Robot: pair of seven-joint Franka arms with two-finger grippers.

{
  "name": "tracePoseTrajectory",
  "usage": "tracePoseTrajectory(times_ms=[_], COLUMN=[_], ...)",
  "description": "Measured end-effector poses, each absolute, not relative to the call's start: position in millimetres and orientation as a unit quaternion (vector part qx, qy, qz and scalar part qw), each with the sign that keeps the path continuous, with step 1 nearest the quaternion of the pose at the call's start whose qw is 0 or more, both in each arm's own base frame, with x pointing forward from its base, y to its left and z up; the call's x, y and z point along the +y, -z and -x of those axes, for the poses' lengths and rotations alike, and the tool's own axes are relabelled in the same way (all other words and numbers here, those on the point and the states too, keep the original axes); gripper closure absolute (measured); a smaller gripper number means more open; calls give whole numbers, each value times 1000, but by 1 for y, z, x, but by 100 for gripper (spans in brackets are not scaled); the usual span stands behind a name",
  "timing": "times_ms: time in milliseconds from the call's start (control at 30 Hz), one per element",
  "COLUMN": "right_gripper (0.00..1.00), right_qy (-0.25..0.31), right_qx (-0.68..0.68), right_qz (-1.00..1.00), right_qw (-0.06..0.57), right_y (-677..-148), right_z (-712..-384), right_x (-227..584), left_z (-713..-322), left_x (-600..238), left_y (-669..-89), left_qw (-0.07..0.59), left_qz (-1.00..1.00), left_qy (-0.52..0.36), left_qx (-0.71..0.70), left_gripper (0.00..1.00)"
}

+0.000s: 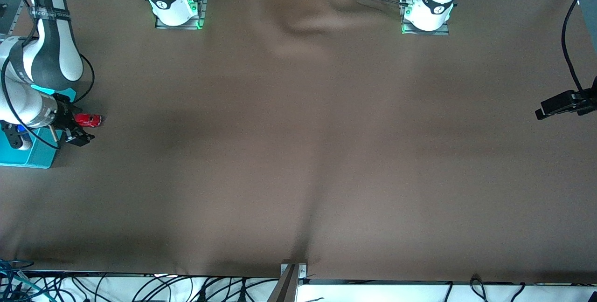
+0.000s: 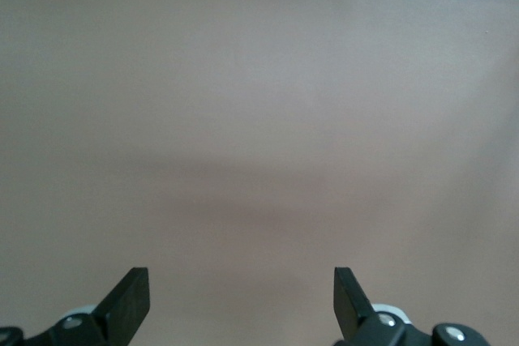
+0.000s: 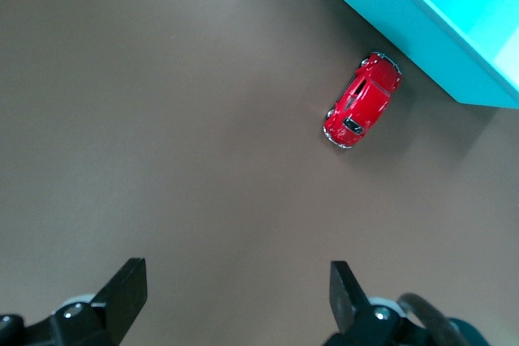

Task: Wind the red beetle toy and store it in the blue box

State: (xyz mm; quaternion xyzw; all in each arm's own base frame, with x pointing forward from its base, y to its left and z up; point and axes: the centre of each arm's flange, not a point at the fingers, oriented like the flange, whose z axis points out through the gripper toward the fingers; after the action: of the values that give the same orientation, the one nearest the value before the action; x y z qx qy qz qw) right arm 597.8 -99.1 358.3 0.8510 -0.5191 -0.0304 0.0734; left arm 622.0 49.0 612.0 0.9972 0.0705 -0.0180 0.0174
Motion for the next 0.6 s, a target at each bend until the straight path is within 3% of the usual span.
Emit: tracePoseTrajectory(times_ms=[601], right_gripper=[0], right_qy=[3], right_qx=[-585], right_qz=[-804], right_qw=[107], right_y=[-291], right_z=[-577], right_x=[-160], left_z=[-616], left_x=[21], left_y=[-628], left_qw=[19], left_qz=[-999], left_qy=[6], left_qx=[46], left_gripper=[0])
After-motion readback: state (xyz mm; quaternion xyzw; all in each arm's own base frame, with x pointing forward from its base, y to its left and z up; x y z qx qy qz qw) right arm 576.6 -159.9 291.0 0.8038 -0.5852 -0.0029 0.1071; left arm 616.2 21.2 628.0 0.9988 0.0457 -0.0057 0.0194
